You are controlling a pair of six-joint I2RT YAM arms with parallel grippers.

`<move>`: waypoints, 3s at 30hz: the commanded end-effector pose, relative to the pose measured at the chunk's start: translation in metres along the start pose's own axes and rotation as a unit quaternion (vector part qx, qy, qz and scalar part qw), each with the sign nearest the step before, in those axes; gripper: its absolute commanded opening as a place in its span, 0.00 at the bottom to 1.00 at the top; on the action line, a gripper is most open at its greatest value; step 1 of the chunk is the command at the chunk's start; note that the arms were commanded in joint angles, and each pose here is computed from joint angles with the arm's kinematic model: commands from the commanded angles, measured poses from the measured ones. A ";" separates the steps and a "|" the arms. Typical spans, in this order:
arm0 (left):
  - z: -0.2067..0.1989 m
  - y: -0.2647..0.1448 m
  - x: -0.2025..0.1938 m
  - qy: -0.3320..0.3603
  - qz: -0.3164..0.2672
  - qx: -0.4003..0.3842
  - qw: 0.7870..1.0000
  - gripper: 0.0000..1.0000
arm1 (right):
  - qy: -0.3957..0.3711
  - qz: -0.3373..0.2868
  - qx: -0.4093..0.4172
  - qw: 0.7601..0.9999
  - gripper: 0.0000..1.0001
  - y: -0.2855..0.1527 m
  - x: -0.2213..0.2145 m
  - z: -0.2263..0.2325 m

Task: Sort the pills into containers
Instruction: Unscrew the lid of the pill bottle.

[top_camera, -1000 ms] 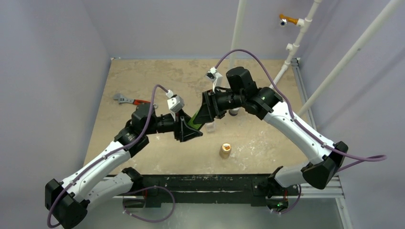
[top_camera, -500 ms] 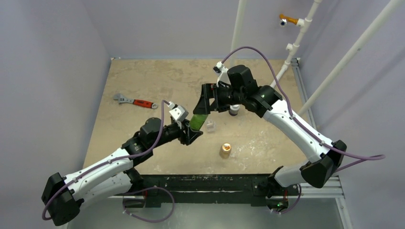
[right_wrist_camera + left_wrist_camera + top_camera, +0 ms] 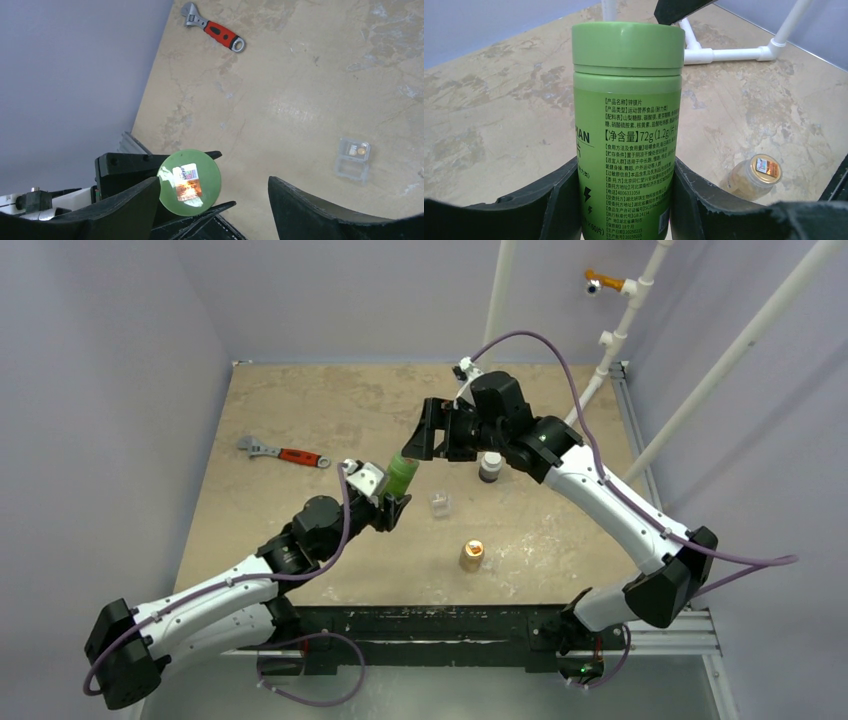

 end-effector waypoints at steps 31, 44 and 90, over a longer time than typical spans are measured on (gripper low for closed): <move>-0.005 0.010 0.035 -0.007 -0.064 -0.002 0.998 0.00 | 0.012 0.002 0.051 0.999 0.59 0.019 -0.001 0.027; -0.032 0.011 0.063 -0.068 -0.052 -0.116 0.990 0.00 | -0.042 -0.034 0.123 0.991 0.14 0.006 0.014 0.044; 0.008 0.001 0.078 -0.021 -0.027 0.098 0.995 0.00 | -0.047 -0.112 0.038 0.992 0.94 -0.015 0.031 0.045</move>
Point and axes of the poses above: each gripper's point midway between its finger pads, its own y axis out along the fingers, its own z axis along the line the jaws close on, x = y × z, the point moved 9 cm from there along -y, back along the fingers, and after that the axes turned 1 degree about -y, right-handed, at the moved point
